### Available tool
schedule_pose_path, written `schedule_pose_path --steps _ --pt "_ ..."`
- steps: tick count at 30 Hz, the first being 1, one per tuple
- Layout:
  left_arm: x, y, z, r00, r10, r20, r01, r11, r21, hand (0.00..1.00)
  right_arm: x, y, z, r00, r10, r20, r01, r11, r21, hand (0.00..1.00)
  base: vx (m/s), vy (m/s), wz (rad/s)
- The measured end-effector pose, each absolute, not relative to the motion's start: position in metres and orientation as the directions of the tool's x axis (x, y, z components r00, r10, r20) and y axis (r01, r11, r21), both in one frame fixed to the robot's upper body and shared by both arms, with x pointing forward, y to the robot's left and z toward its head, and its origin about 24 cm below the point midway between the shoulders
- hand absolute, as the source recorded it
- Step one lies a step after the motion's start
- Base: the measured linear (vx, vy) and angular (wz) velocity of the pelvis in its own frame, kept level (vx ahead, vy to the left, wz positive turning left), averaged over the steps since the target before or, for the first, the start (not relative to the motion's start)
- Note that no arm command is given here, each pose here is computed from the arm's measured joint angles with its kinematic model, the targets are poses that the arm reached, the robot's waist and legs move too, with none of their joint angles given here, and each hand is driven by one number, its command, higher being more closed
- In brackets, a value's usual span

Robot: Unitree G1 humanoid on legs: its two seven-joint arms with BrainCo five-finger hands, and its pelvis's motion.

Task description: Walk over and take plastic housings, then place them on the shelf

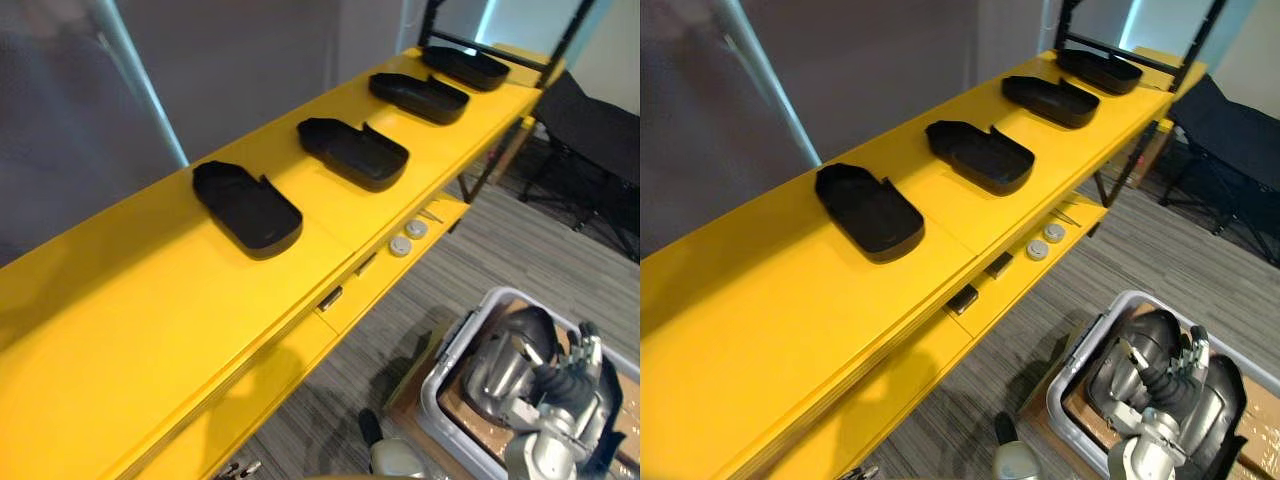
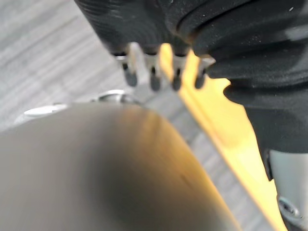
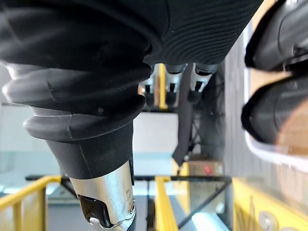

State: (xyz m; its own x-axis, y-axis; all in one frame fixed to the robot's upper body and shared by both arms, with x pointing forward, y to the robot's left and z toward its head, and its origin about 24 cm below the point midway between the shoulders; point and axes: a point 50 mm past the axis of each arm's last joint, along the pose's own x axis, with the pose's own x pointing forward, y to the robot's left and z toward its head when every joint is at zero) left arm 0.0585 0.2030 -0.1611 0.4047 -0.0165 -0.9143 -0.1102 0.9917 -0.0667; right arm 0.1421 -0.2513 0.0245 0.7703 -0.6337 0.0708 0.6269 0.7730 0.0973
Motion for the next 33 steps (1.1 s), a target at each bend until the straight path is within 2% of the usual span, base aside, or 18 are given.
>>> schedule_pose_path --steps 2,4,6,8,10,12,17,20,23,27,30,32,33 --pt "0.064 0.203 -0.158 0.449 -0.002 -0.894 -0.169 0.982 -0.087 0.0 0.166 -0.238 0.025 0.844 -0.525 0.104 0.518 0.85 0.094 0.0 -0.11 -0.013 -0.52" --pt "0.071 0.198 -0.156 0.494 -0.012 -0.869 -0.19 0.974 -0.121 0.0 0.186 -0.228 0.032 0.873 -0.464 0.149 0.453 0.885 0.106 0.0 -0.08 0.118 -0.61" --pt "0.087 0.191 -0.149 0.579 -0.04 -0.815 -0.164 0.973 -0.165 0.0 0.211 -0.222 0.044 0.88 -0.428 0.205 0.408 0.903 0.134 0.0 -0.08 0.139 -0.36" --pt "0.107 0.183 -0.142 0.638 -0.068 -0.767 -0.117 0.976 -0.183 0.0 0.22 -0.221 0.045 0.88 -0.427 0.208 0.406 0.904 0.135 0.0 -0.12 0.146 -0.04" --pt "0.137 0.167 -0.132 0.689 -0.137 -0.711 0.065 0.99 -0.128 0.0 0.219 -0.214 0.028 0.897 -0.425 0.125 0.407 0.902 0.148 0.0 -0.17 0.16 -0.38" --pt "0.153 0.157 -0.125 0.709 -0.176 -0.683 0.136 0.984 -0.112 0.0 0.211 -0.207 0.015 0.901 -0.427 0.069 0.411 0.895 0.174 0.0 -0.26 0.148 -0.94" --pt "0.17 0.14 -0.12 0.69 -0.184 -0.7 0.082 0.981 -0.177 0.0 0.199 -0.203 0.008 0.919 -0.391 0.052 0.374 0.905 0.201 0.0 -0.29 0.087 -1.08" --pt "0.171 0.147 -0.124 0.661 -0.152 -0.735 0.039 0.985 -0.169 0.0 0.203 -0.183 0.009 0.933 -0.354 0.062 0.332 0.915 0.23 0.0 -0.12 -0.014 -0.27" --pt "0.163 0.163 -0.128 0.653 -0.048 -0.756 -0.037 0.995 -0.095 0.0 0.218 -0.156 0.017 0.95 -0.301 0.082 0.271 0.926 0.264 0.0 -0.08 -0.162 -0.63" --pt "0.151 0.182 -0.131 0.65 0.002 -0.76 -0.015 1.0 -0.01 0.0 0.226 -0.141 0.025 0.958 -0.267 0.107 0.235 0.94 0.247 0.0 -0.04 -0.341 -0.78" --pt "0.148 0.191 -0.13 0.654 -0.004 -0.757 0.007 1.0 0.0 0.0 0.214 -0.141 0.01 0.96 -0.278 0.018 0.27 0.946 0.179 0.0 -0.01 -0.521 -0.64" --pt "0.147 0.197 -0.13 0.651 0.015 -0.759 -0.042 0.999 -0.017 0.0 0.205 -0.143 0.004 0.964 -0.265 -0.015 0.265 0.953 0.145 0.0 0.03 -0.633 -0.79" --pt "0.15 0.189 -0.13 0.661 0.006 -0.751 -0.086 0.994 -0.068 0.0 0.208 -0.15 0.007 0.971 -0.237 0.005 0.235 0.967 0.102 0.0 0.04 -0.576 -0.97"
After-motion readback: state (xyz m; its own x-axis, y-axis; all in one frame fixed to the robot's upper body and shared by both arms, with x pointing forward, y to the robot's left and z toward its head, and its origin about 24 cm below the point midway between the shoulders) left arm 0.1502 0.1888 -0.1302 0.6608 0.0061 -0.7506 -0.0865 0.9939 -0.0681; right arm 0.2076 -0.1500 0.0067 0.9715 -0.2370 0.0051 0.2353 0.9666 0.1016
